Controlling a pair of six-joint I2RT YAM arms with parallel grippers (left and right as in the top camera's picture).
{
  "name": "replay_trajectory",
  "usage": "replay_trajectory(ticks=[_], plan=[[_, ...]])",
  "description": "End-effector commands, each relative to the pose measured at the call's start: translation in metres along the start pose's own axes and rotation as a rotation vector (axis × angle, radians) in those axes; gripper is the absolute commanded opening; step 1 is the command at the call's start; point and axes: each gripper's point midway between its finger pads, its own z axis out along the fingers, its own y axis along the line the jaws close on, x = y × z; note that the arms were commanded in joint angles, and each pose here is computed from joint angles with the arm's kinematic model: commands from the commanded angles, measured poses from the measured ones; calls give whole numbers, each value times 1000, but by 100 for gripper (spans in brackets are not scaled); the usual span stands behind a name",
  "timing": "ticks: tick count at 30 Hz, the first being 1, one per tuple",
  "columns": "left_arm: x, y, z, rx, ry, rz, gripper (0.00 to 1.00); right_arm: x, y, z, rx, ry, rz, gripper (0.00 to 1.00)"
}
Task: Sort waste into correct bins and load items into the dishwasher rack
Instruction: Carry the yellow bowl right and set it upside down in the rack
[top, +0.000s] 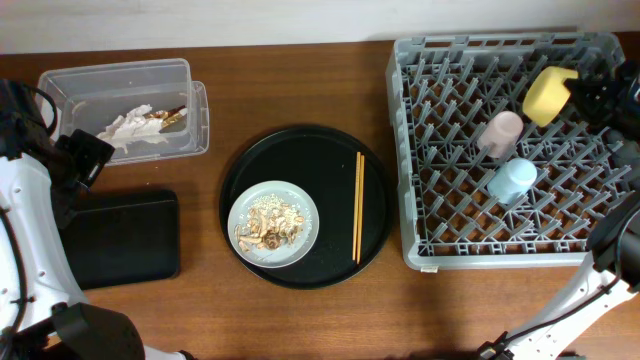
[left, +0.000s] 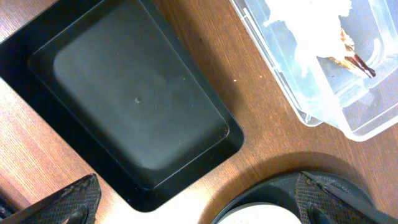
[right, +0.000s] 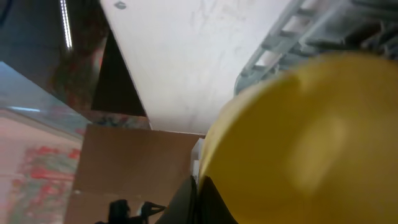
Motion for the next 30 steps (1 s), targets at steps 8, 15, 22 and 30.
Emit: replay_trajectory(ticks=[8, 15, 22, 30], plan=[[-3, 2, -7, 7, -23, -16, 99, 4, -49, -41, 347, -124, 148, 14], [-3, 2, -7, 7, -23, -16, 99, 4, -12, -92, 541, -246, 111, 37], [-3, 2, -7, 7, -23, -16, 99, 14, 46, -123, 753, -368, -13, 52], [-3, 2, -7, 7, -23, -16, 99, 31, 128, -109, 780, -423, -241, 70]])
